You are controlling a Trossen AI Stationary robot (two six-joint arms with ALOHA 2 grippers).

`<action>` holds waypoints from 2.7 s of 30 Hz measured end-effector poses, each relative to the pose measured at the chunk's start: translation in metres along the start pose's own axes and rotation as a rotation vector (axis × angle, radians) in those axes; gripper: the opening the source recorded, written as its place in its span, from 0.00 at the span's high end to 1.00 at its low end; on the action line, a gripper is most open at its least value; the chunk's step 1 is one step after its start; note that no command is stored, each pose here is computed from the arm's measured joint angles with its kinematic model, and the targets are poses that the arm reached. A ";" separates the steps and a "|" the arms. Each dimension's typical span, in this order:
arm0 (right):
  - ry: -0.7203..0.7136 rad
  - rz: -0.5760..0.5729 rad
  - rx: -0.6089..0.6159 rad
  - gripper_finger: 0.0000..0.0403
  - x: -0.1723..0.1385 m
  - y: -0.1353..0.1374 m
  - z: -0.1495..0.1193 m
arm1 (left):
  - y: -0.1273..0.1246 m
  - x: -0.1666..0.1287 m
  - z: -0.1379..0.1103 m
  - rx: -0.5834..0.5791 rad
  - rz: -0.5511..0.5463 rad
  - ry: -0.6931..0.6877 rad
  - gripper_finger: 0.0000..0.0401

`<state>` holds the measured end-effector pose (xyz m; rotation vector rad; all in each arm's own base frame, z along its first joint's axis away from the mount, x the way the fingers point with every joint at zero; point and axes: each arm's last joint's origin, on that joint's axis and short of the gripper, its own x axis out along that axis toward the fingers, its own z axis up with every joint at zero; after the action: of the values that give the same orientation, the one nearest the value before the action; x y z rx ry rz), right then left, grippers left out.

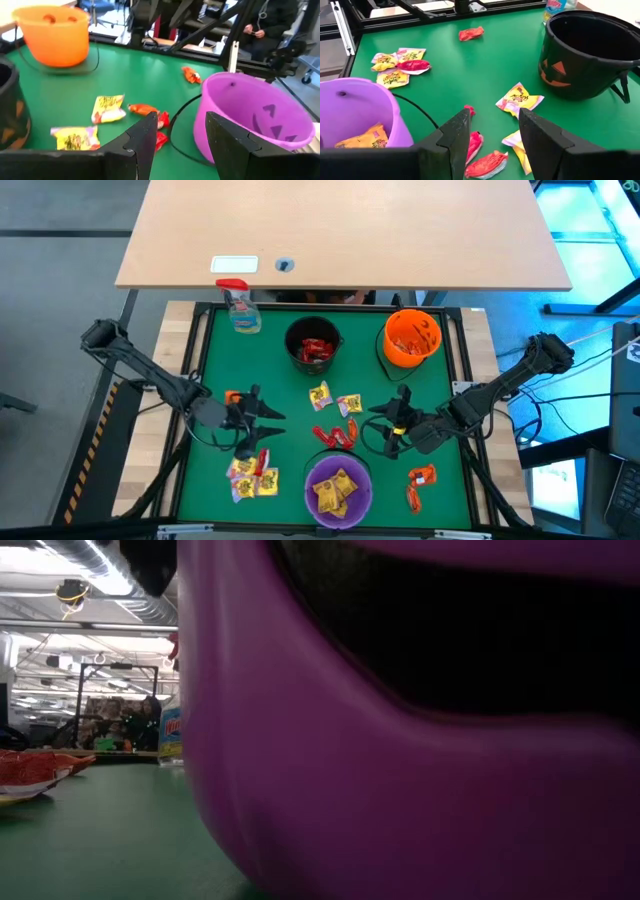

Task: Sort candy
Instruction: Put the yellow candy into the violet bucket

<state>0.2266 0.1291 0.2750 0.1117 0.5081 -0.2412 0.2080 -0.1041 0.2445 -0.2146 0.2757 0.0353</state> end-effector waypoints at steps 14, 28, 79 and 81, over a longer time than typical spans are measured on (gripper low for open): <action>0.024 -0.031 -0.034 0.59 0.013 0.007 -0.009 | 0.004 0.000 -0.007 -0.029 0.034 -0.002 0.61; 0.021 0.090 -0.113 0.59 0.035 0.009 -0.001 | 0.004 0.000 -0.007 -0.032 0.037 -0.003 0.61; 0.465 0.157 -0.335 0.65 0.129 -0.083 -0.068 | 0.090 0.026 -0.054 0.203 0.448 0.080 0.61; 0.489 0.153 -0.342 0.65 0.134 -0.082 -0.074 | 0.092 0.026 -0.054 0.197 0.443 0.081 0.61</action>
<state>0.2839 0.0351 0.1408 -0.1284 1.0149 0.0301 0.2131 -0.0259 0.1680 0.0445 0.4014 0.4371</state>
